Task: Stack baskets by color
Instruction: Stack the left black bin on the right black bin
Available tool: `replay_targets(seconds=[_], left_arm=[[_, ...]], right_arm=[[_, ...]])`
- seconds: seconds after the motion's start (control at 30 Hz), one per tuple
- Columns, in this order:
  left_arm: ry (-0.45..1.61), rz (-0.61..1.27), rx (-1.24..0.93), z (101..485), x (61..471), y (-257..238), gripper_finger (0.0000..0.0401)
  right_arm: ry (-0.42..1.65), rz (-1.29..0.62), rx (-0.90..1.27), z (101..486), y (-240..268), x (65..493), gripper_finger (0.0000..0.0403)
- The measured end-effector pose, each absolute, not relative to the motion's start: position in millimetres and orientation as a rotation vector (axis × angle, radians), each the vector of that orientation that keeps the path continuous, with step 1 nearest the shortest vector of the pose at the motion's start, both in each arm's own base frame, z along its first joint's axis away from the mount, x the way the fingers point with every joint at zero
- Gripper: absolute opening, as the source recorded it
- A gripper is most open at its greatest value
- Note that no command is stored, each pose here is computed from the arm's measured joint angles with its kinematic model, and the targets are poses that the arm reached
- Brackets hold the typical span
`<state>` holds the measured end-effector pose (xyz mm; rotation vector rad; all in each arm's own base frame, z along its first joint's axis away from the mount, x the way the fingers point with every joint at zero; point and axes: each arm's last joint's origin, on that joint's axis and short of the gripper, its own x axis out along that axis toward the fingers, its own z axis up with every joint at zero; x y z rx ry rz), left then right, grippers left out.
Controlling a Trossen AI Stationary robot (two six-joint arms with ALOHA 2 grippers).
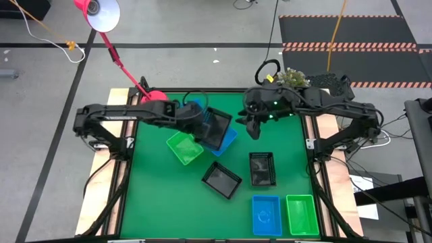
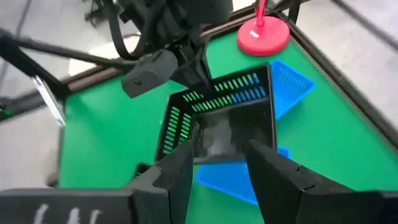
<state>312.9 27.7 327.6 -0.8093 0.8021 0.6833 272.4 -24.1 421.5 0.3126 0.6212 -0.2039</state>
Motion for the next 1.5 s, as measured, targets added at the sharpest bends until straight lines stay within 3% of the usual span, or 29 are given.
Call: replay_targets(seconds=[0.27,0.5,0.9,1.07,1.5], left_arm=[[0.776,0.627,-0.826,319.5,329.9,28.1,0.0009],[0.759,0.625,-0.871,321.0,330.6,27.9,0.0010],[0.756,0.625,-0.909,321.0,330.9,25.1,0.0010],[0.751,0.635,-0.932,321.0,330.9,24.8,0.0010],[0.757,0.628,-0.967,320.8,330.9,24.3,0.0010]], right_arm=[[0.727,-0.275,0.062,404.2,-33.7,286.4,0.0159],[0.854,-0.242,0.106,377.2,-46.8,307.2,0.0168],[0.848,-0.246,0.059,368.6,-63.2,313.7,0.0169],[0.884,-0.166,0.128,352.1,-68.5,313.6,0.0168],[0.832,-0.149,0.098,348.9,-70.7,318.7,0.0102]])
